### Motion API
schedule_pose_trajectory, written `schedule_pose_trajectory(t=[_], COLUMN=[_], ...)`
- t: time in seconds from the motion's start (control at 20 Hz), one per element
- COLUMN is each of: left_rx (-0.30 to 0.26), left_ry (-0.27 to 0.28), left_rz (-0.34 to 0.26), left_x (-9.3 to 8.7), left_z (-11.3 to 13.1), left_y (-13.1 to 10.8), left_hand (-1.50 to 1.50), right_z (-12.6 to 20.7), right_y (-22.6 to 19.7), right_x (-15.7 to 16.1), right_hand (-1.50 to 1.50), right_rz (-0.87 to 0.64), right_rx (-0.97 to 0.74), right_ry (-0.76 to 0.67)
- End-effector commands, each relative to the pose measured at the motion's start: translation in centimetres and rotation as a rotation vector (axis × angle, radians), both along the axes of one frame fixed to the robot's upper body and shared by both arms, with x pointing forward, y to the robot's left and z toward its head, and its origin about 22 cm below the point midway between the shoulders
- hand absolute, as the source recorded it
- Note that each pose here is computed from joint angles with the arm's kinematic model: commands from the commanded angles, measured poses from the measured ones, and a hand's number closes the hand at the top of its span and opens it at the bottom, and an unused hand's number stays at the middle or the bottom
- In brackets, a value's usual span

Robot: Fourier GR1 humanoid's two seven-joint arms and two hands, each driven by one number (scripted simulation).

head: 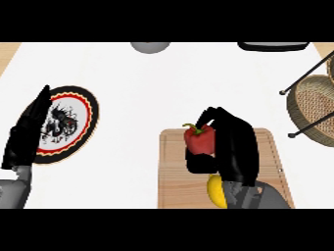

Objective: Pick the bell pepper from the cutting board and place it in the tiered basket

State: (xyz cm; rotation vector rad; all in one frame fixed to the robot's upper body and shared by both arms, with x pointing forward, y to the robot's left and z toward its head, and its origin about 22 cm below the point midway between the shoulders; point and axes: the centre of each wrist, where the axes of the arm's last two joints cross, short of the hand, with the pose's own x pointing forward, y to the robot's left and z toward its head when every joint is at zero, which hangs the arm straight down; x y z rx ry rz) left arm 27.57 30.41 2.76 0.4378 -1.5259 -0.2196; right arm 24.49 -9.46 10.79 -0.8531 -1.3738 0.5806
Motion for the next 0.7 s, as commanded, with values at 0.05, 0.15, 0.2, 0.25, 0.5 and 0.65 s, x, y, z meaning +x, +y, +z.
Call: schedule_pose_trajectory(t=[0.05,0.15,0.2,0.25,0.5,0.65], left_rx=[0.0,0.003,0.004,0.003,0.016,0.033], left_ry=[0.004,-0.012,-0.012,-0.002,-0.013,-0.022], left_rz=[0.003,-0.002,-0.007,-0.017,0.006,0.01], left_x=[0.8,-0.1,-0.4,-1.4,-0.4,0.3], left_z=[-0.1,0.7,1.3,0.2,0.6,0.1], left_y=[-0.2,-0.9,-0.3,-0.1,-0.3,-2.0], left_hand=[0.0,0.0,0.0,0.0,0.0,0.0], right_z=[6.4,7.3,8.9,10.1,13.5,15.2], right_y=[-2.0,-3.6,-4.2,-4.8,-8.6,-10.7], right_x=[-0.3,-1.0,-1.4,-1.1,-0.6,0.3], right_hand=[1.5,1.5,1.5,1.5,1.5,1.5], right_rz=[-0.08,-0.102,-0.133,-0.142,-0.185,-0.156], right_rx=[0.021,0.012,-0.021,-0.041,-0.201,-0.151], right_ry=[-0.248,-0.284,-0.293,-0.31,-0.281,-0.25])
